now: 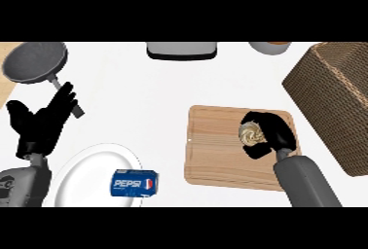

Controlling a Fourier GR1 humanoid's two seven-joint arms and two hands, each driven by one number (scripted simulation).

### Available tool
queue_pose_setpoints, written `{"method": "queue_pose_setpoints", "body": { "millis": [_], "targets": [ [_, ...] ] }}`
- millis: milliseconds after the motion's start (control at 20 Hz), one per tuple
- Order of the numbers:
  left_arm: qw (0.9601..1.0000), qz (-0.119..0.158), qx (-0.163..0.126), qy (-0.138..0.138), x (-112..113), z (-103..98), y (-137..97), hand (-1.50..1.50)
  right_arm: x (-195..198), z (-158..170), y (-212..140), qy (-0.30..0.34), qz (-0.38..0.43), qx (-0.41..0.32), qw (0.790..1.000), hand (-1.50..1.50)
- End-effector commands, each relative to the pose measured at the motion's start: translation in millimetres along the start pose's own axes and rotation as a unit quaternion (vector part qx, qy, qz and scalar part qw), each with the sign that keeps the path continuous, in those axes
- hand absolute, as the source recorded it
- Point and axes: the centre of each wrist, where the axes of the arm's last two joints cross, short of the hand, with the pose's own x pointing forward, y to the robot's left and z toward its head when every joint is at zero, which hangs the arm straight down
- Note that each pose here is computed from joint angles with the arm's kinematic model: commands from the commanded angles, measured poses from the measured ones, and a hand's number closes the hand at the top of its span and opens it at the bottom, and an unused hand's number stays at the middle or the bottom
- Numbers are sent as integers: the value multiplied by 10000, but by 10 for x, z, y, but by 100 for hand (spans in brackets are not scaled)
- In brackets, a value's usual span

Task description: Pick the cupcake from the cutting board and place it in the basket

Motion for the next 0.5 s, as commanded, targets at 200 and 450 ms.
{"method": "queue_pose_setpoints", "body": {
  "millis": [200,450],
  "targets": [
    [9999,45,-96,-122,95,-93,-59,0,484,-376,99,1025,-268,-351,9938,150],
    [9988,-52,-435,-218,144,-121,-185,0,920,-614,-296,2771,-1084,-1346,9452,150]
  ]
}}
